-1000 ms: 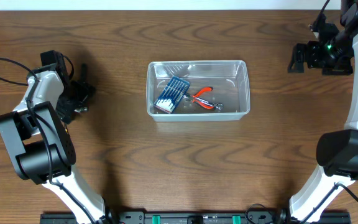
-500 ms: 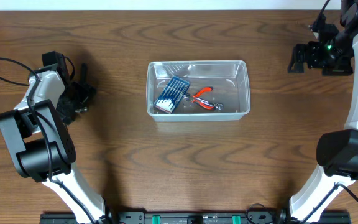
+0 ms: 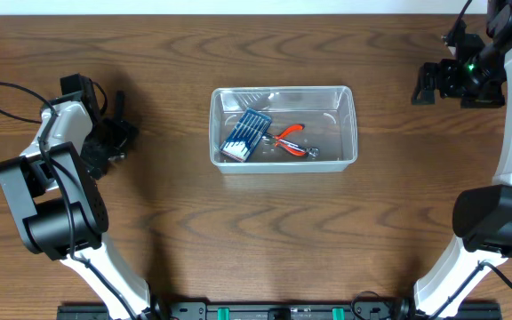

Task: Pack container
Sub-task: 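Lower left gripper over the hammer handle and close on it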

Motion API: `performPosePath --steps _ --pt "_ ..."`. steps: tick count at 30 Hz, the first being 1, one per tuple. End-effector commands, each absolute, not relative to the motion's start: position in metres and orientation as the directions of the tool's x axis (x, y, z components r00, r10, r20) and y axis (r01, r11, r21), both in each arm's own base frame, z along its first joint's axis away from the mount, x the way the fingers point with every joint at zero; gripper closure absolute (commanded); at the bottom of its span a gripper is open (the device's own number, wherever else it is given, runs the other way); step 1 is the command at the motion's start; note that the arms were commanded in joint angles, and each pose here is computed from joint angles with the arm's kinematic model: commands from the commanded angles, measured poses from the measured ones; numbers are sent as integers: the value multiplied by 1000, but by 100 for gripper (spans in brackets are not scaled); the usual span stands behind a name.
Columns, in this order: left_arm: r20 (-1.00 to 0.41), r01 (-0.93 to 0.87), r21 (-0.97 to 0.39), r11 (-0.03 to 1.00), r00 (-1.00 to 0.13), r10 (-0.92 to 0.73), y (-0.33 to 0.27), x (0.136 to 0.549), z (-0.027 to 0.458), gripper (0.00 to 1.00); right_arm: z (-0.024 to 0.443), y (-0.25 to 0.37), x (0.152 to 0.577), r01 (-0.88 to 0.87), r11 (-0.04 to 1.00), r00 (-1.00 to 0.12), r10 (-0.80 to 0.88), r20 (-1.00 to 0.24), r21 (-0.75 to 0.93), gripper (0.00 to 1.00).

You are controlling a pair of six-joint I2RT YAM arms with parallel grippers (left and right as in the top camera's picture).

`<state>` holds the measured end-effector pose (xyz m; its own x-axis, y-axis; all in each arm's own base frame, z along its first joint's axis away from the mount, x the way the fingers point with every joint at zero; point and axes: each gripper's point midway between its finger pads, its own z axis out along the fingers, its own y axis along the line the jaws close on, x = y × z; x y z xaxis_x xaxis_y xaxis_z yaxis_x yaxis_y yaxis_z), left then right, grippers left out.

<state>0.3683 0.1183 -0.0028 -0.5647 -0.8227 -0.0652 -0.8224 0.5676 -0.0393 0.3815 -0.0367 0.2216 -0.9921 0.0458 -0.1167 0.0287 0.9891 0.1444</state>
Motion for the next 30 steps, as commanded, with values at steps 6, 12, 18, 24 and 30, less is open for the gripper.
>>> performPosePath --steps 6,12,18,24,30 --pt "-44 -818 -21 574 -573 -818 119 364 -16 18 233 -35 377 3 991 -989 22 -148 133 1" --pt "-46 -819 -22 574 -573 -819 119 365 -16 20 233 -35 377 3 991 -989 22 -148 132 1" --pt "-49 -818 -24 574 -573 -818 120 366 -16 27 233 -35 377 2 991 -989 22 -148 132 1" --pt "-57 -818 -31 574 -572 -818 121 368 -15 33 233 -35 377 2 991 -989 22 -148 132 1" --pt "-66 -818 -38 574 -572 -818 121 371 -15 37 233 -35 377 2 991 -989 22 -149 132 1"
